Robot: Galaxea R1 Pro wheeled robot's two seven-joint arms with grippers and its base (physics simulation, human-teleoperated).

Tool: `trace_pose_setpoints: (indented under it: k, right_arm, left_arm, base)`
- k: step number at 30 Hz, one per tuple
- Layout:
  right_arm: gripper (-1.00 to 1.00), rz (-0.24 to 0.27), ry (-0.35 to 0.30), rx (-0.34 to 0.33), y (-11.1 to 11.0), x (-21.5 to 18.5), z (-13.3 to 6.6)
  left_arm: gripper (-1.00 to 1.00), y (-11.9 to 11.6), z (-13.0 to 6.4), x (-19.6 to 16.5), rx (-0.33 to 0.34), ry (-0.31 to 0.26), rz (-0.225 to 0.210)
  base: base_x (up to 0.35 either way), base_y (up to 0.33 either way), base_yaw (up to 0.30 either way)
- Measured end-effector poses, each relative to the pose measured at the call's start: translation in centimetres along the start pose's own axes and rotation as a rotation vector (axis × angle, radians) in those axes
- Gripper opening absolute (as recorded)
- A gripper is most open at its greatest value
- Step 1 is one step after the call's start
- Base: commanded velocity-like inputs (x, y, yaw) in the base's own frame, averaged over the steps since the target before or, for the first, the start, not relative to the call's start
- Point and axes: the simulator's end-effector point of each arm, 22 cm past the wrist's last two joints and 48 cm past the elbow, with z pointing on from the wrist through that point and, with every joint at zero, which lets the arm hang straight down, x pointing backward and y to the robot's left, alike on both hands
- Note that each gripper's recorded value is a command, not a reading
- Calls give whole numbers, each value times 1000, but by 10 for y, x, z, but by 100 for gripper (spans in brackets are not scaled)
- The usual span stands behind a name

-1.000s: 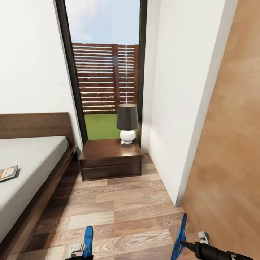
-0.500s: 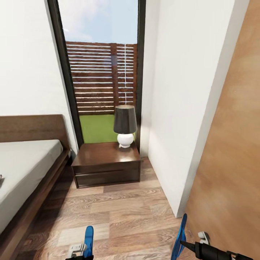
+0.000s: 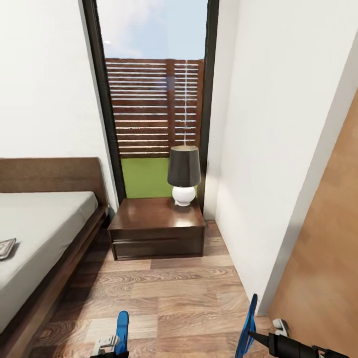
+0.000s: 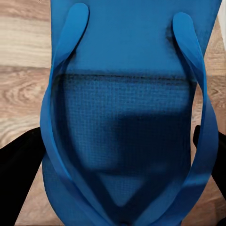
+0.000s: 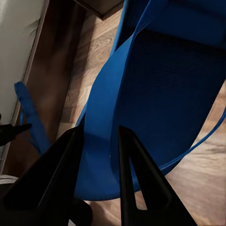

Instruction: In the bedroom, move the book from the bed onto either nightstand, and place the two sandals side by side next to the bed.

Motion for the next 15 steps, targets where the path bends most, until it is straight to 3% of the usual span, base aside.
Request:
trace_pose_setpoints:
  k: [10,15]
  right_arm:
    - [-100,0,0,-1,0,0,0]
    - [-100,-1,1,0,0,0,0]
  left_arm:
    - [-100,0,0,0,0,0,0]
    - [-100,0,0,0,0,0,0]
  base:
    - [241,-164,14]
    - [281,-41,0]
